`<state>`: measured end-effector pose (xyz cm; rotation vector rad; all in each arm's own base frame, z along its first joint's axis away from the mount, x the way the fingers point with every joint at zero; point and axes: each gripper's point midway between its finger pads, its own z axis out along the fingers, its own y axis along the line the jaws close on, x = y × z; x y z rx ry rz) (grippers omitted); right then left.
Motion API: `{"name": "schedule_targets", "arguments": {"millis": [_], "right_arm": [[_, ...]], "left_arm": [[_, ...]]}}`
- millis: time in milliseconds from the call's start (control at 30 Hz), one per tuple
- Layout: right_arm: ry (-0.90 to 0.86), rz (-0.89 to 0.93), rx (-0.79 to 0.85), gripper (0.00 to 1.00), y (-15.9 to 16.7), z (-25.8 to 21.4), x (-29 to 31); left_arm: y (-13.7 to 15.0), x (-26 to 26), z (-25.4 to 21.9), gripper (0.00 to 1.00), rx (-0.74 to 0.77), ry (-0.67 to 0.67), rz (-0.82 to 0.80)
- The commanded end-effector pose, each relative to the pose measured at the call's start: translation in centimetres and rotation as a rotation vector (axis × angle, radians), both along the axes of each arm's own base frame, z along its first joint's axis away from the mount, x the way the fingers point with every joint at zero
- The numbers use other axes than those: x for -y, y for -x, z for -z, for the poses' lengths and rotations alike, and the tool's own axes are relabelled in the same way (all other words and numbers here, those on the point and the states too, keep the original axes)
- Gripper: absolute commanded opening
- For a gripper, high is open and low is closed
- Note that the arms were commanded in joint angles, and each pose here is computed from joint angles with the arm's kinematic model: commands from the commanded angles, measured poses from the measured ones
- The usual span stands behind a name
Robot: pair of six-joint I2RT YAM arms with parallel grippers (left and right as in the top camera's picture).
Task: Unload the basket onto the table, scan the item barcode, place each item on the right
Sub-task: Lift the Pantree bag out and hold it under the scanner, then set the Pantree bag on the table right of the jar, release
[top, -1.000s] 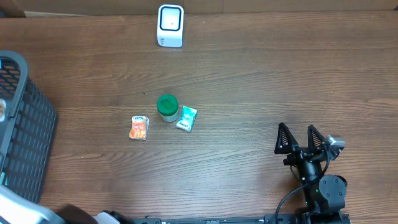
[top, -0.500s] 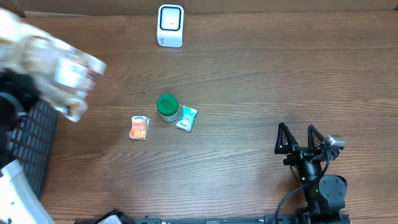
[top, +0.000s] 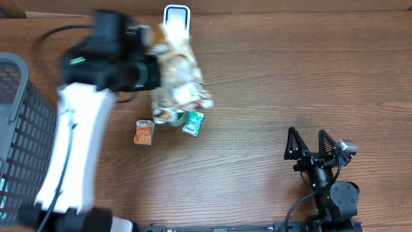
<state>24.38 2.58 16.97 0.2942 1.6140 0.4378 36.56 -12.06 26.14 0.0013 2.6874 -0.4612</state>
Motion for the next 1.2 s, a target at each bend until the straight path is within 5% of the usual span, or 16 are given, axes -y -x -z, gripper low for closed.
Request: {"name": "schedule_targets", "arguments": {"millis": [0, 233, 467, 600, 667, 867, 1167], "right_arm": [[0.003, -0.010, 0.007, 1.00, 0.0, 0.0, -0.2], [0.003, -0.010, 0.007, 1.00, 0.0, 0.0, -0.2], [0.003, -0.010, 0.007, 1.00, 0.0, 0.0, -0.2], [0.003, -0.010, 0.007, 1.00, 0.0, 0.0, -0.2], [0.003, -0.010, 0.007, 1.00, 0.0, 0.0, -0.2], [0.003, -0.010, 0.007, 1.00, 0.0, 0.0, -0.2], [0.003, -0.010, 0.007, 1.00, 0.0, 0.0, -0.2]], "left_arm": [[-0.3, 4.8, 3.9, 0.04, -0.077, -0.054, 0.109], [0.2, 11.5, 12.3, 0.04, -0.260, -0.089, 0.153], [0.6, 12.2, 17.2, 0.05, -0.368, -0.147, 0.128], [0.7, 12.2, 18.4, 0.42, -0.392, -0.160, 0.136], [0.6, 12.3, 18.4, 0.50, -0.384, -0.162, 0.152], [-0.8, 12.5, 15.7, 0.52, -0.312, -0.132, 0.162], [-1.6, 9.0, 2.3, 0.53, -0.073, -0.056, 0.142]]}}
